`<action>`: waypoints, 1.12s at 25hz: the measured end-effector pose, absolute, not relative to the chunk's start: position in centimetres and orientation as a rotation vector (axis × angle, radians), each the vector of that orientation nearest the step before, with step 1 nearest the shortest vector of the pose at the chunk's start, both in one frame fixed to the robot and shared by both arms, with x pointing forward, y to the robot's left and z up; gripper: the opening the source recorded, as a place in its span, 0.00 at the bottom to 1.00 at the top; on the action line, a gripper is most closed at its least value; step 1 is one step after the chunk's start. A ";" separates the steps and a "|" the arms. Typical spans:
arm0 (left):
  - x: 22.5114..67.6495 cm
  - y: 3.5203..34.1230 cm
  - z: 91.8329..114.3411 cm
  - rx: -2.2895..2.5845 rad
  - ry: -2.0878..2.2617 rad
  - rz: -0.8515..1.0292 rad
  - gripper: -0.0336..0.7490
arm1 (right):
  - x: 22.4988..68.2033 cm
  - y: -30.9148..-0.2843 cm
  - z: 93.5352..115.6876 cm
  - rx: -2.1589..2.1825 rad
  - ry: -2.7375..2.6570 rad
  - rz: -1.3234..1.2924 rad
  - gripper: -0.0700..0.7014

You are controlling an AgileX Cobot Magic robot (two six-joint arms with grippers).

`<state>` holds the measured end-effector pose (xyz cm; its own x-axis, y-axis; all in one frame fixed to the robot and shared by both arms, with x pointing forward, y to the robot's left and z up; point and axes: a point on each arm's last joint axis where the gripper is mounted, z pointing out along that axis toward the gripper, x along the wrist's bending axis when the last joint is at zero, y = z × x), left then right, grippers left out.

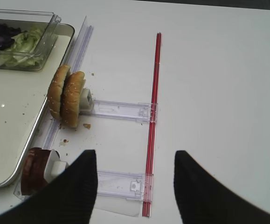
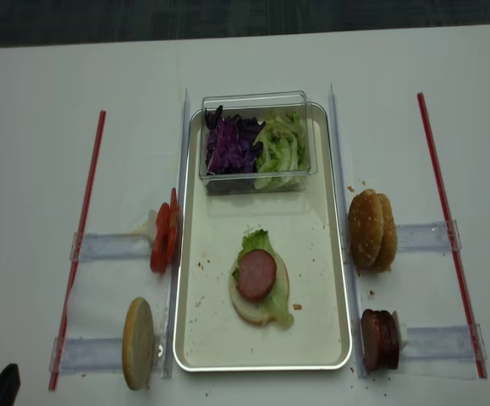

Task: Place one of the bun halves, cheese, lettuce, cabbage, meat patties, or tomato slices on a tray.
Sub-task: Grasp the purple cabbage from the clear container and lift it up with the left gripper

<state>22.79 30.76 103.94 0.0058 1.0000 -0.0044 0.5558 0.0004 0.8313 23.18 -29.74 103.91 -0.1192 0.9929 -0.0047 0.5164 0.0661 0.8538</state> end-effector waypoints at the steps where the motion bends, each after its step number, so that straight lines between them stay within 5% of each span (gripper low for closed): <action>1: 22.8 30.8 103.9 1.630 1.624 0.863 0.82 | 23.2 -29.7 103.9 1.514 1.711 0.956 0.59; 28: 25.4 30.5 104.0 1.751 1.757 0.735 0.82 | 23.2 -29.7 103.9 1.512 1.712 0.955 0.59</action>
